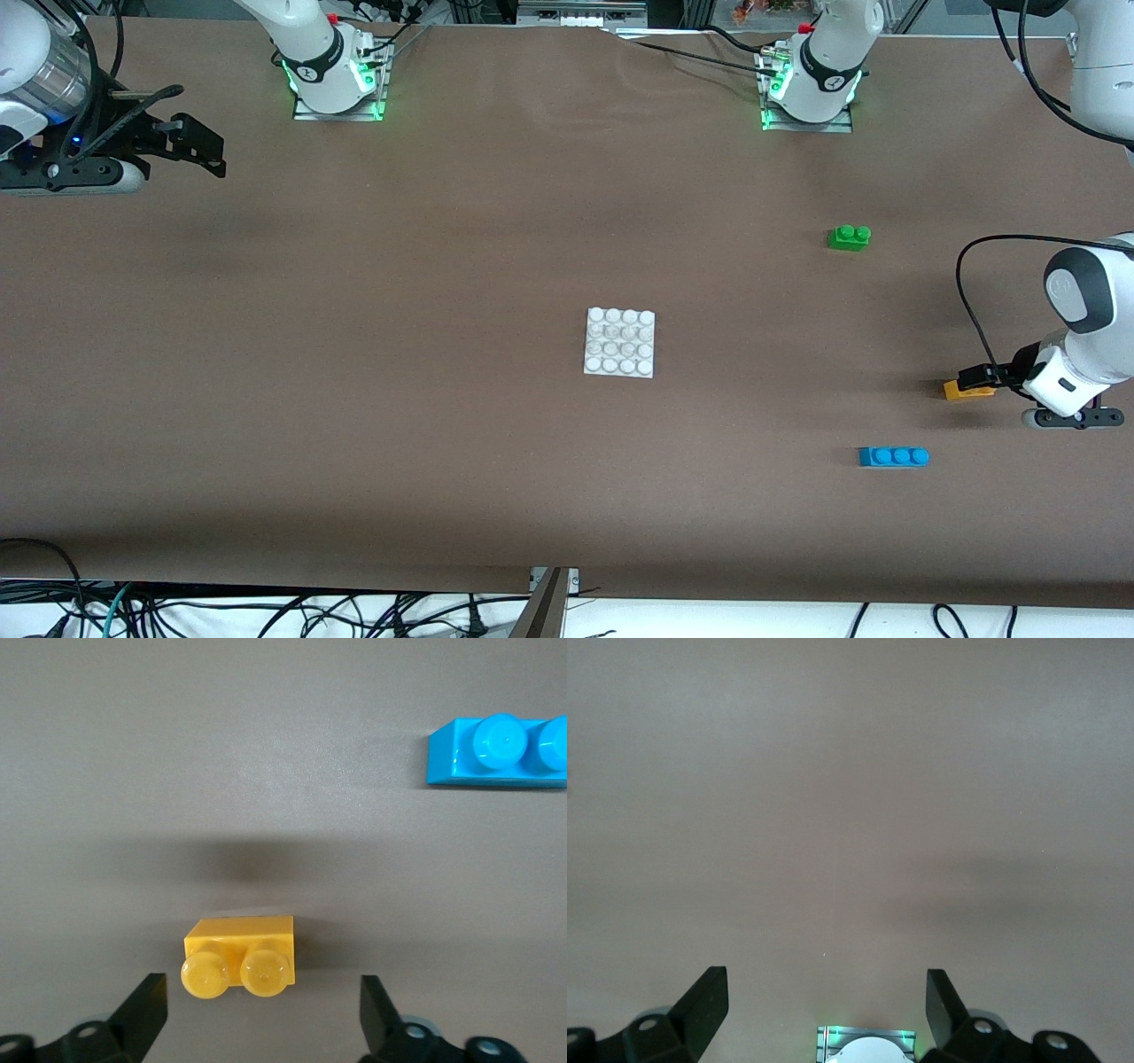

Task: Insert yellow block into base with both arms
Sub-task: 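Lower the left gripper and grasp the yellow block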

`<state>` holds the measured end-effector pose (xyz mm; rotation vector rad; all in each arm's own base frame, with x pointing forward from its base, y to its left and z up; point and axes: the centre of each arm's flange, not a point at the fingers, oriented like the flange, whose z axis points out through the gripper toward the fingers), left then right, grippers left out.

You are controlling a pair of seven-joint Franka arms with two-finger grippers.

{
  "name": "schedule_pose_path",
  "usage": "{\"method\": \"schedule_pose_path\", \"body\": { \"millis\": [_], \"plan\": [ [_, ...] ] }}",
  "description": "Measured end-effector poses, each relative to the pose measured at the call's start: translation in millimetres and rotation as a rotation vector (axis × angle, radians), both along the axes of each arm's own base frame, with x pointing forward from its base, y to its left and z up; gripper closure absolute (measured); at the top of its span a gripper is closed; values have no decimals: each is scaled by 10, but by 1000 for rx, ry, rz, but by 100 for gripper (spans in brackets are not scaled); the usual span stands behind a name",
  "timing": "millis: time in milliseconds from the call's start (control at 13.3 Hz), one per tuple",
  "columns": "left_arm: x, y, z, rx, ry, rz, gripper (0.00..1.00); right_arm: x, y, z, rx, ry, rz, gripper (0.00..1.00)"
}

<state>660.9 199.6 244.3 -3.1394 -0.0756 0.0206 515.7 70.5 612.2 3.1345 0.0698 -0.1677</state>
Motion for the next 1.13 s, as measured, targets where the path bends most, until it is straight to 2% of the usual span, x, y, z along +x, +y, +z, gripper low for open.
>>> {"method": "schedule_pose_path", "body": {
  "millis": [75,150,300,676,1126],
  "plan": [
    [-6,4,-40,-2,5,1,7,15,2,-2,0,0,0,1],
    [-13,15,-74,-3,9,3,11,33,5,-6,0,0,0,1],
    [-29,50,-143,-6,14,8,11,79,5,-6,-5,-3,0,1],
    [-30,116,-201,-2,-1,16,10,137,-64,107,-81,-38,4,1],
    [-38,151,-333,-3,-5,20,9,145,-95,87,-80,-31,-3,1]
  ]
}}
